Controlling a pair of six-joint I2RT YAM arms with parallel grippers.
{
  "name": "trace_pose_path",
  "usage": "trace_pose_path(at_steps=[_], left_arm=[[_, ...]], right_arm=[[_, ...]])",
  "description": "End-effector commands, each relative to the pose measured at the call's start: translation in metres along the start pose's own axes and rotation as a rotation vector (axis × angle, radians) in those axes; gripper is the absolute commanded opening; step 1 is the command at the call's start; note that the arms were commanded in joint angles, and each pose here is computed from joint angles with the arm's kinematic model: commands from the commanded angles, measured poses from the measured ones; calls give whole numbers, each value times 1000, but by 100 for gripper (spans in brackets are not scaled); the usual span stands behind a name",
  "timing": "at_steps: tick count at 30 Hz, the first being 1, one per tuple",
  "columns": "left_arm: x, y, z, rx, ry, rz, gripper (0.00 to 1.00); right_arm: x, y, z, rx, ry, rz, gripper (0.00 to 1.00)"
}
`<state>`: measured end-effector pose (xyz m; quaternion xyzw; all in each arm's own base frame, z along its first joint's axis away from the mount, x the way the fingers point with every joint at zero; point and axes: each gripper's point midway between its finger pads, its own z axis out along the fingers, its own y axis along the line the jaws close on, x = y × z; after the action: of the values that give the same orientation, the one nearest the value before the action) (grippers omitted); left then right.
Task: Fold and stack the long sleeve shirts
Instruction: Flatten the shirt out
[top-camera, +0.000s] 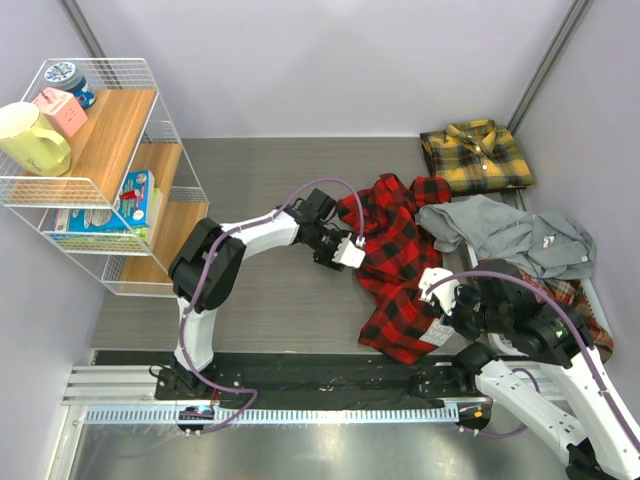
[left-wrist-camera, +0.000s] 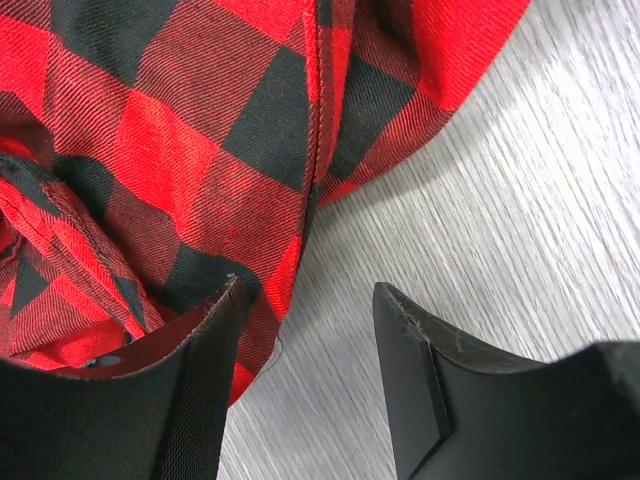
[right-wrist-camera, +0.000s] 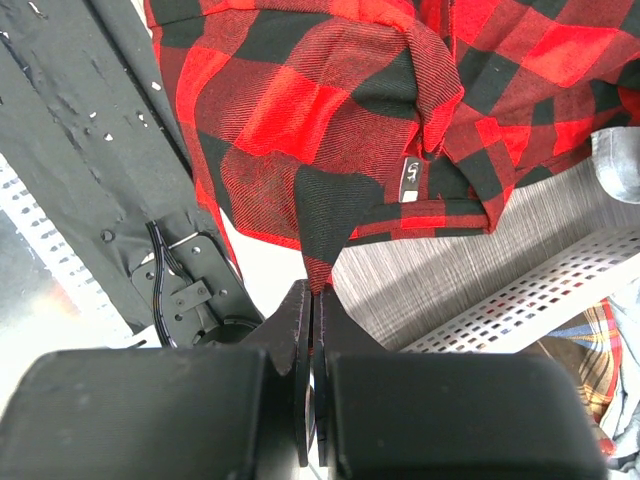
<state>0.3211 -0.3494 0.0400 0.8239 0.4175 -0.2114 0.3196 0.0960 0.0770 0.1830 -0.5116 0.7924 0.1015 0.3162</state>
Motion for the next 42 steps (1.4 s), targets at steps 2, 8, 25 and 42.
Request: trace_pose_path(at_steps=[2,8,25,42], left_arm=[[-12,16,0,-59,-43,18,55],[22,46,6,-211,62,-10,40],[-44,91,-317,-820,190,-645,0],[-71,48,-472,-1400,382,-666,0]], right_arm=[[-6,-7,-4,47,-33,7,1],[-7,-9,-5,61,-36,7,1],[-158,-207,-87,974,-300,-132,1],[-266,-267,-194,1146,-613,-186,1]])
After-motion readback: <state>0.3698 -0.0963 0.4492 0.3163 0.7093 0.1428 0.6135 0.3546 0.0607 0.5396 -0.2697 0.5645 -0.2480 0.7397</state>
